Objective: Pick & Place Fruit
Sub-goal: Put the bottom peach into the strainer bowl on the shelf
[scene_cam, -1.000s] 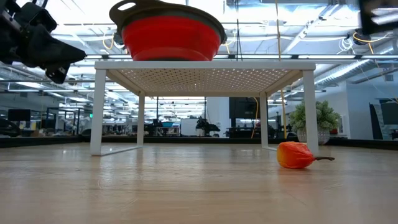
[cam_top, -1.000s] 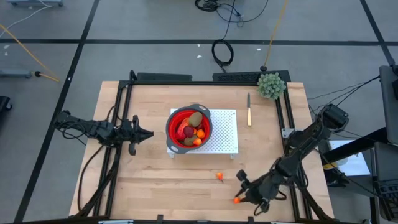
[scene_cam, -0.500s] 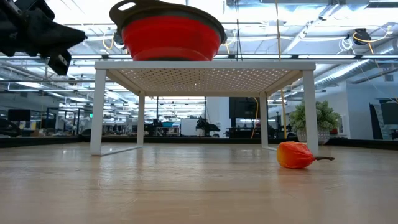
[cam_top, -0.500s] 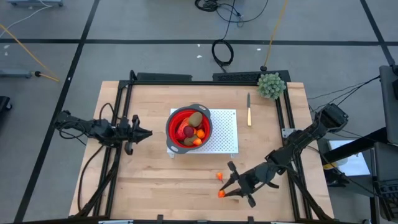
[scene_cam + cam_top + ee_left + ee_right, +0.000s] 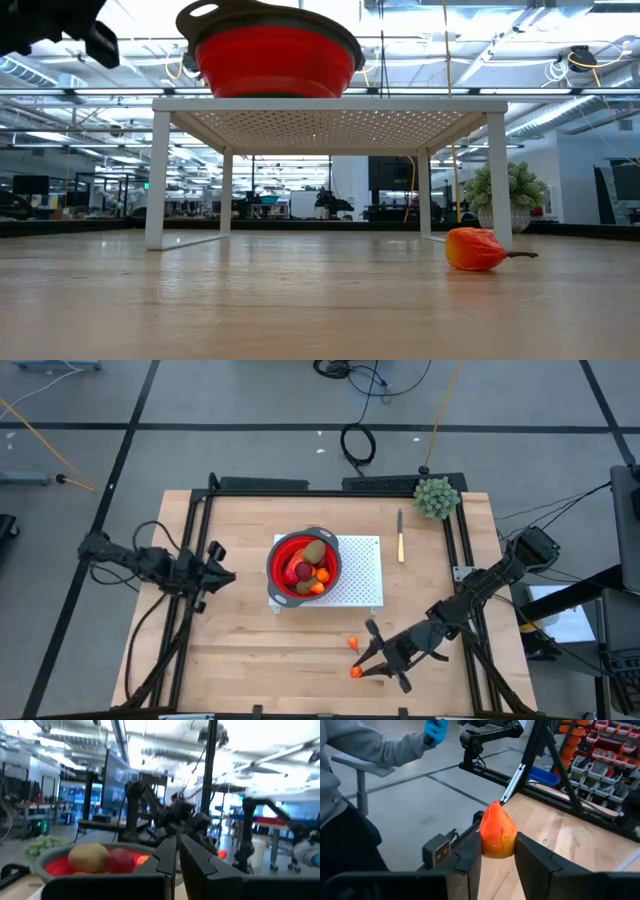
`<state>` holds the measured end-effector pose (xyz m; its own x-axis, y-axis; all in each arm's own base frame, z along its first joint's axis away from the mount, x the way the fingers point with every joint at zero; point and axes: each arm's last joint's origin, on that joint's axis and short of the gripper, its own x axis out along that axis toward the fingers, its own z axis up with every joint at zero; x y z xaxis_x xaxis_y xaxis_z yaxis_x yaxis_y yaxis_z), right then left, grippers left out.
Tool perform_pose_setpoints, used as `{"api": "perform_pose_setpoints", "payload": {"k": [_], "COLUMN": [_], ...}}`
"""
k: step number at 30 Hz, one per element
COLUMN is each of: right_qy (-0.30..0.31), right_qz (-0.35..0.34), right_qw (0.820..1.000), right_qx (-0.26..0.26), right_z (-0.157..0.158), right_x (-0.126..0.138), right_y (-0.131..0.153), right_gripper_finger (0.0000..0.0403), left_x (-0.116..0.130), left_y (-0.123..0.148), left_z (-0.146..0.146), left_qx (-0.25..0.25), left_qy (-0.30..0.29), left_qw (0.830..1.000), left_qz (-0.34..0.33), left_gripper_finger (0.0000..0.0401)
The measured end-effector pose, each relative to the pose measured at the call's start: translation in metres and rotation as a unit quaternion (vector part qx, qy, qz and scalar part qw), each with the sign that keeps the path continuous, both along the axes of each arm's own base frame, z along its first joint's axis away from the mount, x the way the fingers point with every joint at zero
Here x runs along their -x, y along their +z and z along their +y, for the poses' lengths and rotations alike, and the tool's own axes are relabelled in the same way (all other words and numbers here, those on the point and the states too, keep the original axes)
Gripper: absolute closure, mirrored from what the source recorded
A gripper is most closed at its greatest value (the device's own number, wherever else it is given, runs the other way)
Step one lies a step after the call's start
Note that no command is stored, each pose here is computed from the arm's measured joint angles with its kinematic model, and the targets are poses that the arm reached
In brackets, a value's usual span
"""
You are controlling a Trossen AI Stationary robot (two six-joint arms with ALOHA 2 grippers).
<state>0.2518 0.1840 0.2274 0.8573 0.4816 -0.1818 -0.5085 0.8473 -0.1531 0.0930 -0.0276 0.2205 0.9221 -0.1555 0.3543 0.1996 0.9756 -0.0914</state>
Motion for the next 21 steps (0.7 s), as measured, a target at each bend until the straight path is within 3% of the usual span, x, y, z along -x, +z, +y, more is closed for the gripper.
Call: {"api": "perform_pose_setpoints", "payload": {"k": [9,21], "right_qy": [-0.017,-0.042], "right_qz": [-0.032,-0.081], "right_qw": [0.999,0.996], "right_qx": [0.015,0.011], "right_z": [-0.011,-0.024], "right_x": [-0.008,-0.018], "right_y": [0.004,0.013], "right_gripper_finger": [0.0307,0.0307], "left_x": [-0.038,-0.121], "left_y": [0.027,0.080], "left_z": [-0.016,-0.059], "left_qx": [-0.029,-0.144], "left_qy": [0.020,0.028], "left_qw": [0.997,0.973], "left_qz": [0.075,0.178], "left_gripper_finger": [0.0380,0.0380]}}
